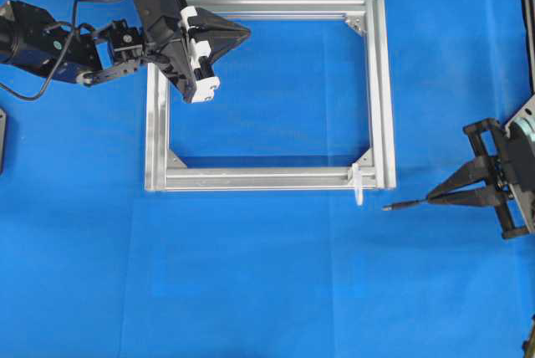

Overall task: Insert the wire through the string loop located on the right side.
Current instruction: 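Move the held cable right and aim the plug at the white zip-tie loop, then push the USB plug leftward through the white zip-tie loop with the right gripper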

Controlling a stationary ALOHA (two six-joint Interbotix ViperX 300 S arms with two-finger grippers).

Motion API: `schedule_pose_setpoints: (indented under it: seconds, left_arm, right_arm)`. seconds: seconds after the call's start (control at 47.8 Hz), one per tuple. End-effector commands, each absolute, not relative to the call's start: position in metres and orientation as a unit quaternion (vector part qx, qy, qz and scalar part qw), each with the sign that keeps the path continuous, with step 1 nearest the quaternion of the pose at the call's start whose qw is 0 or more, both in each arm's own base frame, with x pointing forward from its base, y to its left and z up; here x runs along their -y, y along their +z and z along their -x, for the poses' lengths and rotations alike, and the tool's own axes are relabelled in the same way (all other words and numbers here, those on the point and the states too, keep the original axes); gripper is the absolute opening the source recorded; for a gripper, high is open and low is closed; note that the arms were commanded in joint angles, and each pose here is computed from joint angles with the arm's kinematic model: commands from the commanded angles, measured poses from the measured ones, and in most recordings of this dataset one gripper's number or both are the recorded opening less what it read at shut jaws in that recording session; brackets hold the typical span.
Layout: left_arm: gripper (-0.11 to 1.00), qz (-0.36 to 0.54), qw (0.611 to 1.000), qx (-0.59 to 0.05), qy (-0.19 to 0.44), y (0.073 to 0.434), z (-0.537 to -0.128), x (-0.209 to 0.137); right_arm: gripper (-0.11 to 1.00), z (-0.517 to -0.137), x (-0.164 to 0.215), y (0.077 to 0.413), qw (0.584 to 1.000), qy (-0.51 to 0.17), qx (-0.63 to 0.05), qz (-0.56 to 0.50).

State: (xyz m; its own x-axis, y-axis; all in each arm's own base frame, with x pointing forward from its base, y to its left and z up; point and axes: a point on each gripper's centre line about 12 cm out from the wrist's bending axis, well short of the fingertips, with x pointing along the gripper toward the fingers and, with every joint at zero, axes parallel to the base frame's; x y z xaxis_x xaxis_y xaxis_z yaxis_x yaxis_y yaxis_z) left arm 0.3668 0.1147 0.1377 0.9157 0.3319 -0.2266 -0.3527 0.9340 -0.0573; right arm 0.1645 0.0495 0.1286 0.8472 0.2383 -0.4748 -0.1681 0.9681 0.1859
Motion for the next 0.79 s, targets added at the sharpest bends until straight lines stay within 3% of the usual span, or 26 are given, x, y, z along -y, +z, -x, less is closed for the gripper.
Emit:
schedule_pose_setpoints:
  seconds: [0.0, 0.774]
  left_arm:
    - [0.0, 0.044, 0.98, -0.081, 0.175, 0.1546, -0.3687, -0.1156]
    - [0.0, 0.043, 0.98, -0.079, 0.174, 0.1553, -0.3691, -0.1158]
  right_arm:
    - [-0.04, -0.169, -0.0431, 0.1313, 0.962, 0.086, -0.247, -0.075]
    - [-0.04, -0.1711, -0.0338, 0.1313, 0.964, 0.06, -0.245, -0.082]
